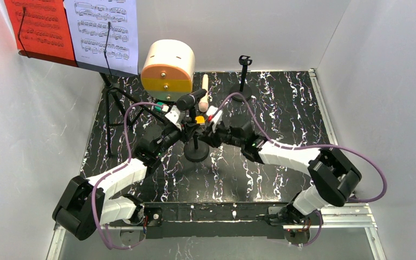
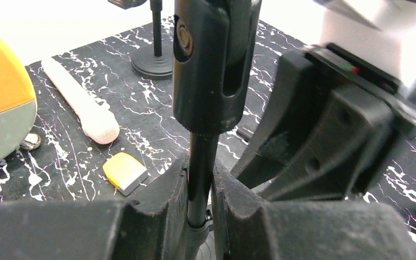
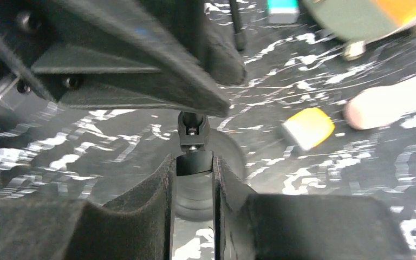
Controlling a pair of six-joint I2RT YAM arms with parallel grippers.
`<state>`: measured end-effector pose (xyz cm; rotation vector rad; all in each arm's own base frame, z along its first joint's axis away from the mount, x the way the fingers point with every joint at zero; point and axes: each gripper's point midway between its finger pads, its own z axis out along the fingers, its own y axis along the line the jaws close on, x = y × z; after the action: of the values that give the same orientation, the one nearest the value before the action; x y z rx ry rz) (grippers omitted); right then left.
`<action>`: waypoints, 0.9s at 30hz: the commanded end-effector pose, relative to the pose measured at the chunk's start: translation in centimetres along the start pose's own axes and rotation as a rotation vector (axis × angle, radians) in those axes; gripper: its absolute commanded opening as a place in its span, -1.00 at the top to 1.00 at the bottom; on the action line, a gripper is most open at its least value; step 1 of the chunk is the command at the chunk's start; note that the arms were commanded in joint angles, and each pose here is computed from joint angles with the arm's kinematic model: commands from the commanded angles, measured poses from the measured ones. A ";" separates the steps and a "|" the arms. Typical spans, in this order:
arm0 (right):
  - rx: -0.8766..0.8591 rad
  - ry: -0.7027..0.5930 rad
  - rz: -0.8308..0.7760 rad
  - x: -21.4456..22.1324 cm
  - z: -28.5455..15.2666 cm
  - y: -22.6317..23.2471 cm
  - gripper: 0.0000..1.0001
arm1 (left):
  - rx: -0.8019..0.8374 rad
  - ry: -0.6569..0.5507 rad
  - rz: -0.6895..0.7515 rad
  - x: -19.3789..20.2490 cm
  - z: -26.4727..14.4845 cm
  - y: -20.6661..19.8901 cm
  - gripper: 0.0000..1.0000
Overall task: Pack up the instrument practice props
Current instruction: Unscrew the knob on the microphone stand.
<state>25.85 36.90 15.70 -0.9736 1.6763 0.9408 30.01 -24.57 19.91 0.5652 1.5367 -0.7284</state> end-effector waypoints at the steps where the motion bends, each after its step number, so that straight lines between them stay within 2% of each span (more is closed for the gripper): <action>1: 0.157 0.219 -0.570 4.5 -0.5 -0.8 0.97 | 0.031 0.087 -0.061 2.4 -0.1 -0.9 1.00; 6: 0.338 0.238 -0.988 4.0 -1.1 -0.7 0.97 | 0.022 0.090 -0.061 2.4 -0.2 -0.8 1.00; 9: 0.440 0.313 -1.205 4.3 -1.1 -1.0 0.97 | 0.018 0.094 -0.064 2.5 -0.1 -0.8 1.00; 13: 0.527 0.292 -1.386 4.2 -0.8 -0.1 0.97 | 0.008 0.099 -0.066 2.6 -0.2 -0.6 1.00; 18: 0.547 0.244 -1.425 3.5 -0.7 0.9 0.97 | -0.009 0.102 -0.060 2.6 -0.3 -0.3 1.00; 22: 0.517 0.211 -1.354 3.1 -0.6 1.5 0.97 | -0.011 0.108 -0.061 2.7 -0.2 -0.2 1.00; 25: 0.419 0.202 -1.180 3.5 -0.4 2.5 0.38 | -0.012 0.113 -0.059 2.9 -0.2 -0.2 1.00; 27: 0.347 0.169 -1.020 3.1 -0.6 3.1 0.14 | -0.009 0.112 -0.056 2.8 -0.2 -0.2 1.00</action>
<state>24.49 36.55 15.70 -1.3751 0.9736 -0.4028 29.86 -24.76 19.85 0.5719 1.5397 -0.7322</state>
